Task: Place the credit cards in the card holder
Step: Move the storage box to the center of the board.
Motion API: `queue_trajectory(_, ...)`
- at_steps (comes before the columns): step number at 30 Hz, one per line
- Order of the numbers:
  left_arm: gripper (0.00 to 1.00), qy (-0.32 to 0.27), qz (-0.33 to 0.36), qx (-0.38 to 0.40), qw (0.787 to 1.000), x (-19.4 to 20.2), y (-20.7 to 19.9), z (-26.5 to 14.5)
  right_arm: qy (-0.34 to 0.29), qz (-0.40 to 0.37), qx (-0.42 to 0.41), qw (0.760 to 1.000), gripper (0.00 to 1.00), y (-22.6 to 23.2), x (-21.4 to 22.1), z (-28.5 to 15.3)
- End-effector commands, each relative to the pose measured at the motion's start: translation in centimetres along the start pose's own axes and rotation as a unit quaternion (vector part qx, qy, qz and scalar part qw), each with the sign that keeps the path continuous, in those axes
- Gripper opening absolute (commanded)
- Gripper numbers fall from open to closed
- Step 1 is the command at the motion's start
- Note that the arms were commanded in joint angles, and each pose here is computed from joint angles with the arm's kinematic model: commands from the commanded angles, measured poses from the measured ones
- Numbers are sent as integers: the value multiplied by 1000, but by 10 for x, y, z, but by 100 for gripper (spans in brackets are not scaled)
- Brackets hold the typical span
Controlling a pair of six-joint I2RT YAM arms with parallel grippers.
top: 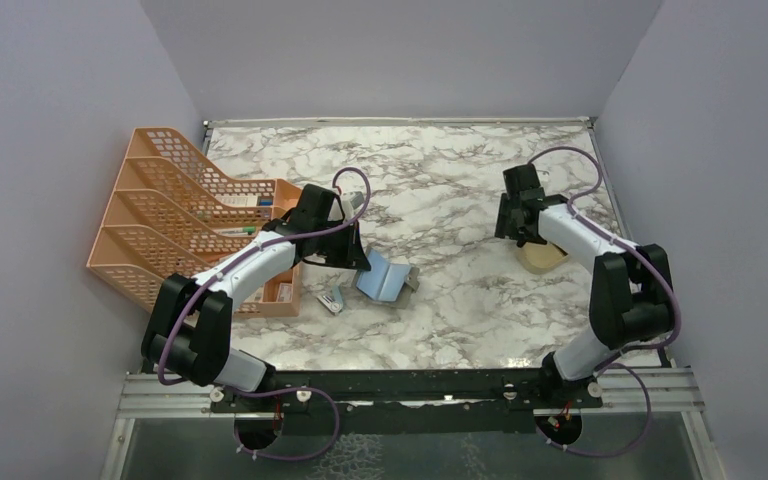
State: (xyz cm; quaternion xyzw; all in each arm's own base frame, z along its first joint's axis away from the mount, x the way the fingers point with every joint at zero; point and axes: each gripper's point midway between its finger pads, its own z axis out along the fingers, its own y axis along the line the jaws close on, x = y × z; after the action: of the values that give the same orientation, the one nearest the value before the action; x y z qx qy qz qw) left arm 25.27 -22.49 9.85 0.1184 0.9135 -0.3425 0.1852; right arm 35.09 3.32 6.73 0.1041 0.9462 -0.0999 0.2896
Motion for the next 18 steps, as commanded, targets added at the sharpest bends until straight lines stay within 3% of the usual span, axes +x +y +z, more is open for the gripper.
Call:
queue_trajectory(1, 0, -9, 18, 25, 999, -4, -10, -3, 7, 8, -2, 1000, 64, -3, 1, 16)
queue_trajectory(18, 0, -10, 20, 22, 1000, -4, -9, -3, 60, 51, -136, 988, 51, 50, 25, 17)
